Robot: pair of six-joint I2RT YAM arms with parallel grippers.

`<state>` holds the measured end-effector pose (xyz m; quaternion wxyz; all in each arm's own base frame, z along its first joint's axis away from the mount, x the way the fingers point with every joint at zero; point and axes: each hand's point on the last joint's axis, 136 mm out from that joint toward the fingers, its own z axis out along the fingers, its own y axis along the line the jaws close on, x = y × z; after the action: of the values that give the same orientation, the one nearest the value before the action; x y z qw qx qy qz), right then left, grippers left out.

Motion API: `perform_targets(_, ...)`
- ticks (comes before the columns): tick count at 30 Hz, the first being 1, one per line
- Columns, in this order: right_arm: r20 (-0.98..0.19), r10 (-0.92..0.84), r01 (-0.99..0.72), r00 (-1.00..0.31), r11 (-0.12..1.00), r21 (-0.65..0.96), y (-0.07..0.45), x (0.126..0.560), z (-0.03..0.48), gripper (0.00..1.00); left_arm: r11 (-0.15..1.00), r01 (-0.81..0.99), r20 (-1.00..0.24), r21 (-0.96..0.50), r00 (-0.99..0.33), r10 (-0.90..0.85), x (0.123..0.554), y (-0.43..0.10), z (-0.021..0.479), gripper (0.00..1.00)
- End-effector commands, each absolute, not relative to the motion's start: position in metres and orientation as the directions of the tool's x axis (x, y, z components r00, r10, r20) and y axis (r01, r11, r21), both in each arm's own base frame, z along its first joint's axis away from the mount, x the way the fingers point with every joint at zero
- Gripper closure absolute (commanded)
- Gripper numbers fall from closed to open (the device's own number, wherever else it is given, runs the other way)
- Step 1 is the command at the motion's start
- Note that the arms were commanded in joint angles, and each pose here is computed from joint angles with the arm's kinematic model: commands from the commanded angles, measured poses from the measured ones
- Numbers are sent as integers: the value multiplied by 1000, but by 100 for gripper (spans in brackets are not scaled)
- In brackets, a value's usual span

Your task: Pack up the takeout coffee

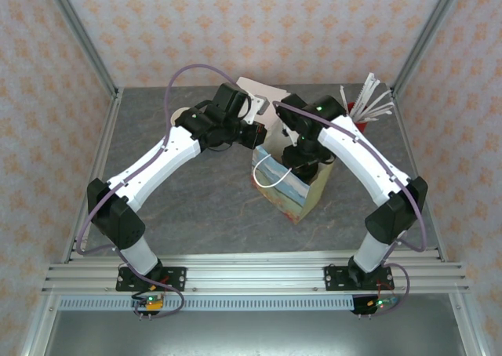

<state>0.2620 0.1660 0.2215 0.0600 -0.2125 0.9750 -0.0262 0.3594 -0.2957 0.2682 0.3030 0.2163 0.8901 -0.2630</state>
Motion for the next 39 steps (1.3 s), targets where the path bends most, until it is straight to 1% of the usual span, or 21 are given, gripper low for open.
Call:
perform_targets(1,-114,-464,-452,-879,885,-115,154,255,238,34,787,537,-647,-305,-723,243,358,-284,268,92)
perform_targets(6,-120,-504,-491,-856,863,-120,156,258,240,34,786,546,-653,-290,-713,255,363,-281,275,93)
perform_targets(9,-151,-518,-513,-842,855,-77,167,260,247,33,782,558,-650,-277,-709,275,363,-275,279,95)
perform_targets(12,-156,-538,-534,-829,843,-66,176,261,247,33,772,576,-646,-270,-703,298,361,-272,281,96)
perform_targets(19,-154,-576,-578,-803,815,-36,196,256,241,34,741,628,-656,-238,-667,354,356,-272,272,96)
perform_targets(28,-129,-605,-606,-786,795,-35,204,259,234,34,715,659,-651,-233,-652,389,349,-272,270,96)
perform_targets(39,-87,-616,-614,-783,788,-49,200,261,211,35,727,648,-647,-230,-659,383,350,-269,267,95)
